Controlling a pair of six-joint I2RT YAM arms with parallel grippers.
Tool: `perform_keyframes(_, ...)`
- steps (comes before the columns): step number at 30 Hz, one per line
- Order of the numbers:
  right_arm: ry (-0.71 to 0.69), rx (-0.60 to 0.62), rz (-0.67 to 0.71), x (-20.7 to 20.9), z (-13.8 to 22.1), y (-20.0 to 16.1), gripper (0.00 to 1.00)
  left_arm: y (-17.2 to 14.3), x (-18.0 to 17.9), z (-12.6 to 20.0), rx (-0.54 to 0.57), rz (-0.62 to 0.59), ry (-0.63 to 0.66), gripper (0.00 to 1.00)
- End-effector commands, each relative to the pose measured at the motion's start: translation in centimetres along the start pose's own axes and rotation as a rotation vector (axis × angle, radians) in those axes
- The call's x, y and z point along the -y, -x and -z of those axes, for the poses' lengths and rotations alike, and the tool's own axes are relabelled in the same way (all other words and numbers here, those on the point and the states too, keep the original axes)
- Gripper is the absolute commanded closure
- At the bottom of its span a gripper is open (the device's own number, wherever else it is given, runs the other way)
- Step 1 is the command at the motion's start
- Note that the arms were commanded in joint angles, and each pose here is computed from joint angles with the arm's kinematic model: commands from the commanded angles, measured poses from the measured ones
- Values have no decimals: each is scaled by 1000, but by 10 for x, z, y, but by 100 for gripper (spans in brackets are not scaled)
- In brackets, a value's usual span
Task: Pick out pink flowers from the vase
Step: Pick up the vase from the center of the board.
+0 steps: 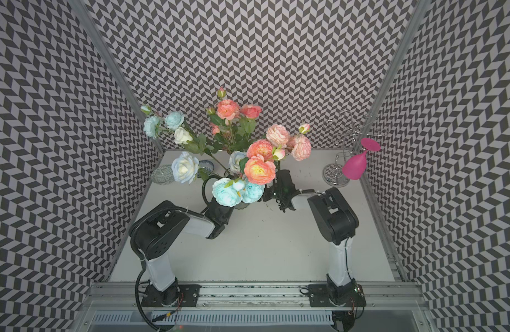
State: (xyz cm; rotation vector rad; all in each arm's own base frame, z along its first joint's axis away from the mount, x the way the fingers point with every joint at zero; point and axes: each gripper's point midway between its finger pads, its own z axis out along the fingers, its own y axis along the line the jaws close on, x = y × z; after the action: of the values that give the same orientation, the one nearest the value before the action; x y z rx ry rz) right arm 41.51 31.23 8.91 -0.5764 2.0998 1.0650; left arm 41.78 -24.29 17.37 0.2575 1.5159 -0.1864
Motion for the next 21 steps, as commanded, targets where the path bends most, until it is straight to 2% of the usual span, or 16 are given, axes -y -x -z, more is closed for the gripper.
perform_keyframes(1,20,54,48,-19,7,19,20,-3,1,-1,-36,-11,-12,41)
perform_keyframes(5,-13,64,50,-15,11,21,19,-1,1,-2,-37,-3,-18,53)
perform_keyframes(7,-30,78,52,-14,14,25,19,-1,0,-2,-39,1,-15,54)
perform_keyframes(11,-107,123,23,-6,23,35,19,-4,-1,1,-46,17,-27,64)
perform_keyframes(15,-189,189,-11,-4,45,51,19,-3,-1,7,-44,54,-66,75)
perform_keyframes(21,-240,288,-13,-23,89,66,19,-2,4,16,-39,82,-143,80)
